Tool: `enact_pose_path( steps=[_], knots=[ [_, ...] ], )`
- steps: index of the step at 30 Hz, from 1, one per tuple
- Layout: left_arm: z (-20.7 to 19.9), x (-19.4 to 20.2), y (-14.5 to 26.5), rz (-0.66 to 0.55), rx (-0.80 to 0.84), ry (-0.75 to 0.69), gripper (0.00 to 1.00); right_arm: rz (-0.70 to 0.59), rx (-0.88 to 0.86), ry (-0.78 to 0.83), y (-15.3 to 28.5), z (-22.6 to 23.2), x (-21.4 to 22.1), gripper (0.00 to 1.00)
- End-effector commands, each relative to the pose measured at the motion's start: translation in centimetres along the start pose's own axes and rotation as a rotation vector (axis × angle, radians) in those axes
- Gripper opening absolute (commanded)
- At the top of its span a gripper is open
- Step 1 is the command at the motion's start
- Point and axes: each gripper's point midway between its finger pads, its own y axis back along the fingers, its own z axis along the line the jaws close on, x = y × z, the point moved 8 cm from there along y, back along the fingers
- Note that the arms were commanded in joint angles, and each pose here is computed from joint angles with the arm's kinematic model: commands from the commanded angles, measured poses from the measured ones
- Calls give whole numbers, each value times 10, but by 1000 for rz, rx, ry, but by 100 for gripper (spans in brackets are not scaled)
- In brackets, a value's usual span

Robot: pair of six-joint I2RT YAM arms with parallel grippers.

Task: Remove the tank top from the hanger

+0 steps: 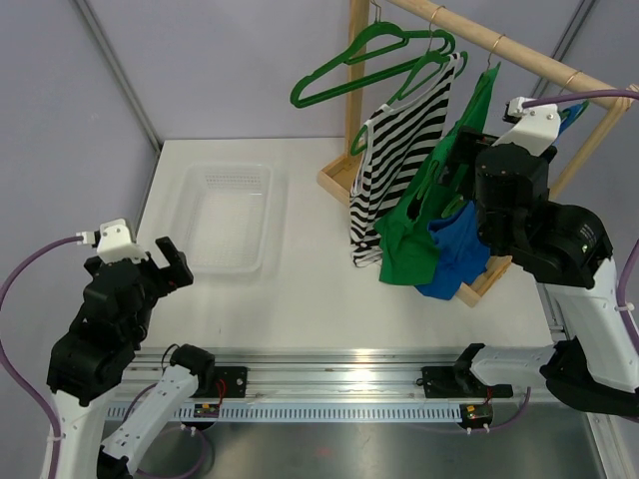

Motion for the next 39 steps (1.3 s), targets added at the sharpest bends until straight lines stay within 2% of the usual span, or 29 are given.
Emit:
enact_pose_path(
  steps=[1,5,8,9,10,12,17,19,22,23,29,33,37,39],
  knots=[
    [-8,-1,-5,-21,52,29,99,-119,235,-11,5,-30,-16,88],
    [-12,3,-10,-8,67,27,99,-156,254,-22,5,-32,-21,84],
    [-15,4,-12,-2,80,30,99,-167,367,18,-6,-36,-23,83],
    [-15,4,-12,-2,84,31,99,-118,340,54,-15,-32,-16,83],
    [-16,5,-12,0,89,31,99,-104,336,22,-18,-35,-19,83],
    [-15,5,-12,-1,91,30,99,-75,429,21,-32,-48,-15,83],
    [-13,8,-10,-13,95,29,99,-58,419,21,-49,-49,-7,81],
    [-13,8,-10,-14,97,29,99,-43,442,33,-56,-51,-4,76],
    [-12,9,-8,-15,102,31,99,-27,478,49,-66,-55,-1,59],
    [-12,9,-8,-17,104,31,99,-23,480,54,-68,-54,0,59],
    [-15,12,-11,-8,114,27,99,-31,496,64,-70,-54,0,28],
    [-15,12,-11,-13,116,30,99,-39,495,60,-69,-55,-1,23],
    [-15,11,-11,-12,119,27,99,-69,480,48,-63,-57,-10,0],
    [-16,10,-12,-12,120,27,99,-96,474,27,-59,-58,-20,0]
  ],
)
